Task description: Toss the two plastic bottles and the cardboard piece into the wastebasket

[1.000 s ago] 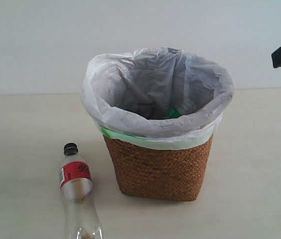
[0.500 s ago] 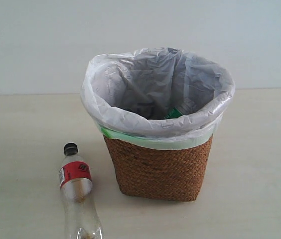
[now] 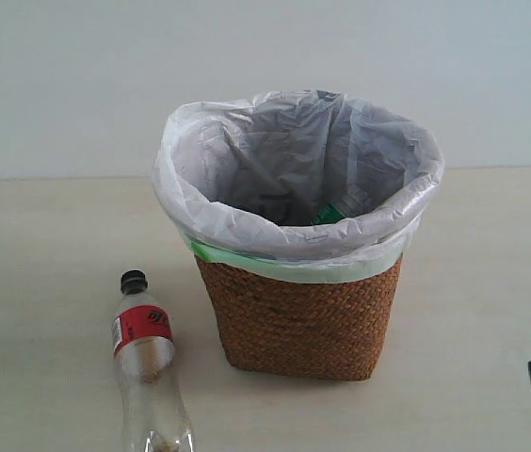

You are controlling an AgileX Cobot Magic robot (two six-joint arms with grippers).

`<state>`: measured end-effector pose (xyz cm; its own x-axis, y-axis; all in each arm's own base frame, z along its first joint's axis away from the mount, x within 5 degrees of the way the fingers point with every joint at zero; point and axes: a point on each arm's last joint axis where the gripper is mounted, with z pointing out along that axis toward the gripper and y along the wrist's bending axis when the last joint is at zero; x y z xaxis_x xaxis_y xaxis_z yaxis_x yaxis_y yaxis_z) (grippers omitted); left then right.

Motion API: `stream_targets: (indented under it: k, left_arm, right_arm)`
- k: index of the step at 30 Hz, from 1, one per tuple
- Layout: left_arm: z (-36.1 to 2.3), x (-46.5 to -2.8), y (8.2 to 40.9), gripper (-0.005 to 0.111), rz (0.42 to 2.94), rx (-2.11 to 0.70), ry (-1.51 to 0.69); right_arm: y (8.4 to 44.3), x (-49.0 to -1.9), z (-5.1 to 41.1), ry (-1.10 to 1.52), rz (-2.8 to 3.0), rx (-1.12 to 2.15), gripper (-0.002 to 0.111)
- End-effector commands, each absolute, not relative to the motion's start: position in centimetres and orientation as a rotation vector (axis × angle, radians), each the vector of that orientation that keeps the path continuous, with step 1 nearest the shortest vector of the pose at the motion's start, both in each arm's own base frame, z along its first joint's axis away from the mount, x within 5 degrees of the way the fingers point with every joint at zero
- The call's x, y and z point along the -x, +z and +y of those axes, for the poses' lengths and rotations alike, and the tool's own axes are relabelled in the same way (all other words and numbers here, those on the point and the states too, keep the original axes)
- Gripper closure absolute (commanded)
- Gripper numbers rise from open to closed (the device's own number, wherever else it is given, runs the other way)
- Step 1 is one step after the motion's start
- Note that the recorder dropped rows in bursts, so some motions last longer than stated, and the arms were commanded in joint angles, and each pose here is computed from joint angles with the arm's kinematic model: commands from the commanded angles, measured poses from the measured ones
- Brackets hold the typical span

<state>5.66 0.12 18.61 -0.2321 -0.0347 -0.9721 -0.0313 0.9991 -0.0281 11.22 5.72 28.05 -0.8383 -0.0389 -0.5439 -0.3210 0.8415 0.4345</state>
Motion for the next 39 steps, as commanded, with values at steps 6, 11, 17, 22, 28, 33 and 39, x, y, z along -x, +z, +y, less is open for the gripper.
stream_targets:
  k: [6,11,17,22,28,33,39]
  left_arm:
    - [0.1,-5.6,18.6,0.102,1.794,0.038,-0.002]
    - [0.1,-5.6,18.6,0.102,1.794,0.038,-0.002]
    - [0.1,-5.6,18.6,0.102,1.794,0.038,-0.002]
    - [0.1,-5.6,18.6,0.102,1.794,0.038,-0.002]
    - [0.1,-5.6,18.6,0.102,1.794,0.038,-0.002]
    - [0.1,-5.6,18.6,0.102,1.794,0.038,-0.002]
    - [0.1,-5.6,18.6,0.102,1.794,0.038,-0.002]
  right_arm:
    - [29.6,-9.8,8.2,1.143,2.302,0.473,0.108]
    - [30.2,-10.1,9.0,1.311,2.218,0.510,0.108]
    - [29.0,-11.7,14.0,1.483,2.147,0.669,0.108]
    - [26.8,-12.6,21.3,1.184,2.166,0.783,0.108]
    - [25.4,-14.1,26.7,1.109,2.201,0.854,0.108]
    - [24.1,-15.0,28.4,1.075,2.224,0.945,0.108]
    - [26.8,-14.6,25.9,0.993,2.105,0.854,0.108]
